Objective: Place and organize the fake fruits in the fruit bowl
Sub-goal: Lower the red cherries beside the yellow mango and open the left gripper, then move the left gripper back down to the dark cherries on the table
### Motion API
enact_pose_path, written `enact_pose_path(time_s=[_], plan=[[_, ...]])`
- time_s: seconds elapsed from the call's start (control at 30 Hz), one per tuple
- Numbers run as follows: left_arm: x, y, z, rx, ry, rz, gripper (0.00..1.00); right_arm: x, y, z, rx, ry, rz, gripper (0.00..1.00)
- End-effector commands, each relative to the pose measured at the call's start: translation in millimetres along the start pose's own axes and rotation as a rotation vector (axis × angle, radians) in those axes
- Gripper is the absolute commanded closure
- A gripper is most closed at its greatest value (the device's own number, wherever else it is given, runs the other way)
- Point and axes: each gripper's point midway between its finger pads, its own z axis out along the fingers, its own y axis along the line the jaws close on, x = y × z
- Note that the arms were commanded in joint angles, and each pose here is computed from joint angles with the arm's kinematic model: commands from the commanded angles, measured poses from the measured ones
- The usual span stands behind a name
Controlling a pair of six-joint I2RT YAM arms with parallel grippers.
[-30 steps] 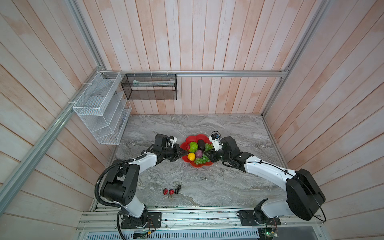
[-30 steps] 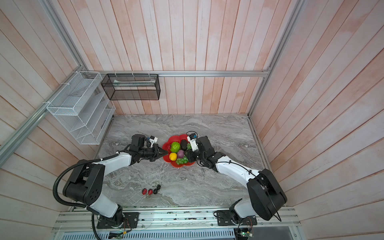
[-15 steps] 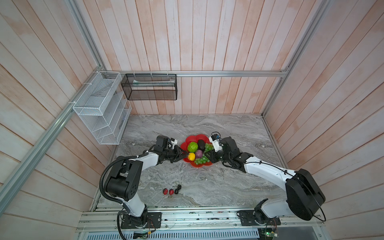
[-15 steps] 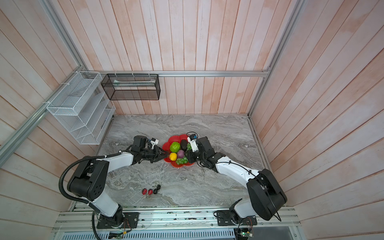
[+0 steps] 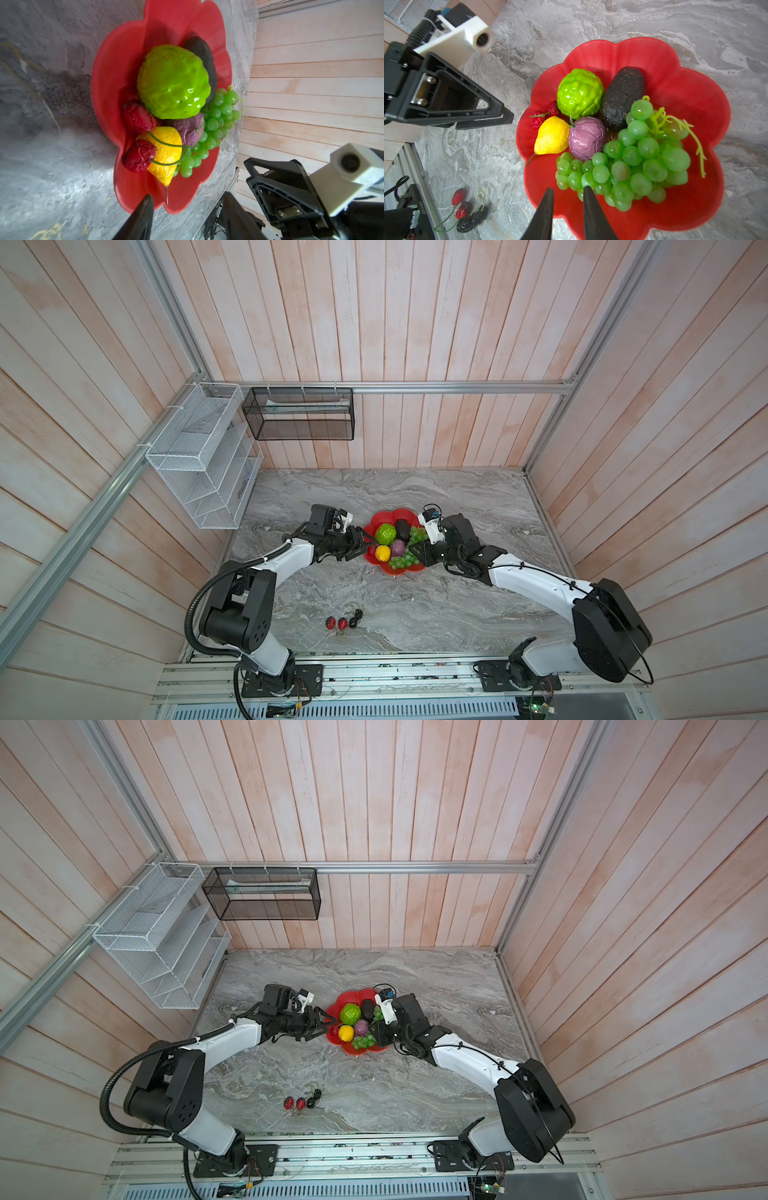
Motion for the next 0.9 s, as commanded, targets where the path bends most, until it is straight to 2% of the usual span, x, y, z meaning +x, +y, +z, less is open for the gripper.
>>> enact_pose_path(time_s=[0.0, 0.1, 0.23, 0.33, 0.43, 0.57, 0.67, 0.87], plan=[[5.8, -6.4, -17.2, -0.029, -0.019, 0.050, 0.44, -9.1, 9.7, -11.7, -0.015, -0.050, -0.007, 0.74], [19.9, 3.7, -27.4, -0.086, -0.023, 0.059, 0.44, -11.6, 8.6, -13.4, 0.000, -0.048, -0.020, 0.74], [54.4, 32.3, -40.7, -0.257, 0.013, 0.106, 0.44, -9.2, 9.1, -10.1, -0.003, -0.036, -0.017, 0.74], [82.1, 50.9, -49.7, -0.339, 0.026, 0.090, 0.46, -7.1, 12.1, -4.5, -0.018, -0.038, -0.005, 0.74], [102.9, 58.6, -59.1, -0.355, 0.007, 0.050, 0.47, -4.1, 17.2, 4.1, -0.035, -0.025, -0.002, 0.74], [122.9, 75.4, -70.8, -0.442, -0.006, -0.012, 0.47, 0.1, 23.4, 17.3, -0.052, 0.010, -0.016, 0.74], [134.6, 84.0, -69.3, -0.455, 0.006, -0.046, 0.43, 1.2, 26.1, 25.8, -0.062, 0.030, -0.025, 0.74], [141.8, 96.3, -61.1, -0.486, 0.046, -0.065, 0.43, -5.4, 36.4, 29.2, -0.113, 0.022, -0.016, 0.74]])
